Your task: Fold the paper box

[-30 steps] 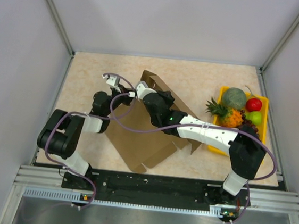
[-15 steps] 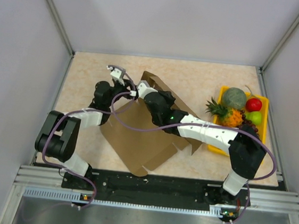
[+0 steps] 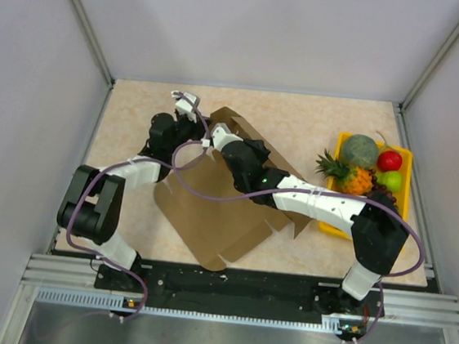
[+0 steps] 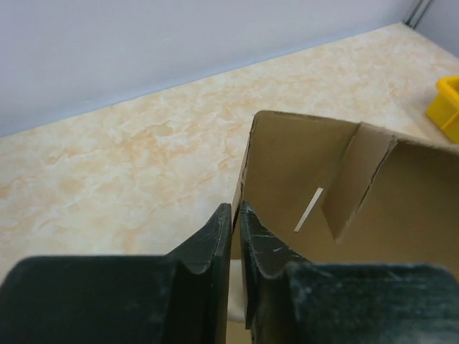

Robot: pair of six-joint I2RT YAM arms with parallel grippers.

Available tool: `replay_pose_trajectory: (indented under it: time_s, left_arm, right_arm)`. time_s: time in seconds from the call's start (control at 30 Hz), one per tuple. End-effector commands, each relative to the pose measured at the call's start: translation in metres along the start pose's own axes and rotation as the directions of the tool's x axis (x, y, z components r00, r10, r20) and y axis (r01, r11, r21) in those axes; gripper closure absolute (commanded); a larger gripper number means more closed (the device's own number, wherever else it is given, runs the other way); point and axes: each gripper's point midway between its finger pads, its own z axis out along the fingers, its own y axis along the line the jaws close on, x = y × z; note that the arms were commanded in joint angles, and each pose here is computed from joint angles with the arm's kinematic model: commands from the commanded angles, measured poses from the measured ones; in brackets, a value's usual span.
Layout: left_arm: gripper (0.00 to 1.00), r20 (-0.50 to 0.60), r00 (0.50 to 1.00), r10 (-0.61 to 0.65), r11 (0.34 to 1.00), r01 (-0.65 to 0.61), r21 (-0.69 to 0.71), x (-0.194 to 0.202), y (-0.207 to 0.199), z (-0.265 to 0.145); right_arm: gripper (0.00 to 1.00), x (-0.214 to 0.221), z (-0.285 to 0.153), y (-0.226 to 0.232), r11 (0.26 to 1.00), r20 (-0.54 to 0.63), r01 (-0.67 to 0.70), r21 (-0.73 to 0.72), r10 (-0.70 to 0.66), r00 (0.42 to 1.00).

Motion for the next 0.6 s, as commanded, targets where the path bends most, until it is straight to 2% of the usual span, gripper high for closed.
replay_pose_trajectory:
  time_s: [0.0, 0.03, 0.07, 0.27, 0.37, 0.5, 0.57]
  left_arm:
    - [0.90, -0.002, 0.999, 0.040, 0.999, -0.040, -0.014, -0.006, -0.001, -0.006]
    - [0.93, -0.001, 0.999, 0.042, 0.999, -0.042, -0.014, -0.006, -0.002, -0.009]
    - [1.00, 0.005, 0.999, 0.047, 0.999, -0.047, -0.015, -0.009, -0.003, -0.012]
    - [1.00, 0.013, 1.000, -0.028, 0.999, 0.027, 0.042, -0.021, -0.022, -0.028]
    - [1.00, 0.004, 0.993, -0.116, 0.991, 0.116, 0.067, -0.033, -0.031, -0.028]
    - [1.00, -0.040, 0.972, -0.231, 0.967, 0.234, 0.105, -0.028, -0.042, -0.027]
    - [1.00, -0.059, 0.963, -0.264, 0.961, 0.268, 0.075, -0.018, -0.039, -0.027]
  right_arm:
    - [1.00, -0.010, -0.001, 0.006, 0.999, 0.040, -0.020, -0.028, 0.021, 0.999]
    - [1.00, -0.010, 0.000, 0.005, 0.999, 0.040, -0.019, -0.027, 0.020, 0.999]
    - [1.00, -0.010, 0.000, 0.004, 0.999, 0.041, -0.017, -0.027, 0.019, 0.999]
    - [1.00, -0.010, 0.000, 0.004, 1.000, 0.043, 0.008, -0.030, -0.007, 0.999]
    - [1.00, -0.011, 0.001, 0.003, 0.999, 0.046, 0.007, -0.032, -0.005, 0.999]
    - [1.00, -0.014, 0.002, 0.003, 0.999, 0.052, -0.008, -0.034, 0.010, 0.999]
    - [1.00, -0.012, 0.001, 0.004, 0.999, 0.040, 0.007, -0.043, -0.006, 0.999]
